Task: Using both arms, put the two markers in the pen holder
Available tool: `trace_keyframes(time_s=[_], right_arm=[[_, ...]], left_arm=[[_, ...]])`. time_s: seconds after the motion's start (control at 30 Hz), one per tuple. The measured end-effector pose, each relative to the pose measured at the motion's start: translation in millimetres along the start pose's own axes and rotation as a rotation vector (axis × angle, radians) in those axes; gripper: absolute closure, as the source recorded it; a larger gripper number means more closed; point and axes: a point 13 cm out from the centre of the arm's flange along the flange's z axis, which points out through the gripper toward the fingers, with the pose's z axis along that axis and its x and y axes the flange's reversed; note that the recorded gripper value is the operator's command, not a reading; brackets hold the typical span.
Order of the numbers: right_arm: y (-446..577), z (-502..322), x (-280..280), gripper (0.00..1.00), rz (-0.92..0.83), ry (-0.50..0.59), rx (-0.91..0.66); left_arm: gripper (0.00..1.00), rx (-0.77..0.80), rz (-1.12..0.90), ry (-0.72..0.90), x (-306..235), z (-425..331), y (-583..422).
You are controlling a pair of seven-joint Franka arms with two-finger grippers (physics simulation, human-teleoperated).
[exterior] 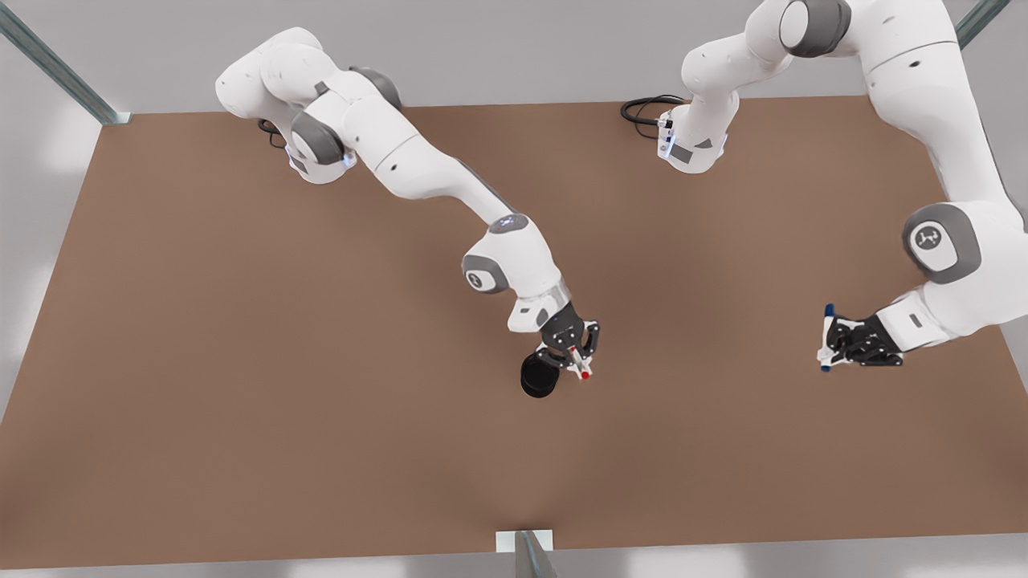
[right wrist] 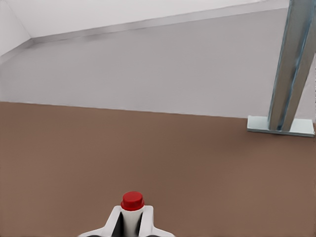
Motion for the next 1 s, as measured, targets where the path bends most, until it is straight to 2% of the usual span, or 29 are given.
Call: trace_keyframes(time_s=[0.17, 0.4, 0.43, 0.47, 0.5, 0.63, 0.67, 0.73, 0.8, 0.83, 0.9, 0.93, 1.0], right_arm=[[-80.8, 9.0, 10.8, 0.79, -0.025, 0.009, 0.066], [-77.0, 14.7, 21.6, 0.79, -0.095, -0.031, 0.020], [-79.4, 17.8, 28.8, 0.71, -0.104, -0.026, 0.019], [-86.2, 22.1, 39.4, 0.40, -0.114, -0.015, 0.020], [-91.5, 24.6, 45.9, 0.00, -0.121, -0.010, 0.019], [-80.7, 9.4, 31.5, 0.00, -0.137, -0.036, -0.003], [-58.9, -18.9, 2.1, 0.00, -0.115, -0.054, -0.012], [-56.6, -83.4, -70.8, 0.00, 0.067, -0.023, -0.023], [-146.0, -166.0, -159.0, 0.00, 0.261, 0.007, 0.065], [-228.3, -221.7, -195.5, 0.00, 0.337, -0.008, 0.213], [-417.3, -322.2, -210.1, 0.00, 0.556, 0.044, 0.498], [-485.8, -366.5, -192.0, 0.00, 0.654, 0.103, 0.586], [-530.9, -392.3, -182.7, 0.00, 0.738, 0.224, 0.624]], left_arm=[[0.79, 0.061, 0.029, 0.030, 3.3, -7.1, -18.8], [0.79, 0.106, 0.087, 0.044, -3.9, -12.3, -40.5], [0.79, 0.124, 0.107, 0.032, -10.6, -12.6, -49.4], [0.79, 0.144, 0.124, 0.018, -15.5, -13.2, -56.6], [0.79, 0.164, 0.143, 0.004, -20.3, -13.5, -64.7], [0.79, 0.258, 0.257, -0.057, -47.5, -10.3, -114.1], [0.79, 0.285, 0.280, -0.076, -53.0, -9.5, -124.0], [0.79, 0.348, 0.334, -0.108, -66.5, -2.6, -155.3], [0.79, 0.417, 0.391, -0.138, -79.4, 6.0, -191.3], [0.79, 0.453, 0.408, -0.156, -84.1, 9.9, -203.9], [0.79, 0.545, 0.457, -0.187, -95.2, 26.3, -241.2], [0.79, 0.585, 0.499, -0.206, -103.8, 36.8, -272.2], [0.79, 0.635, 0.572, -0.262, -122.4, 57.3, -327.0]])
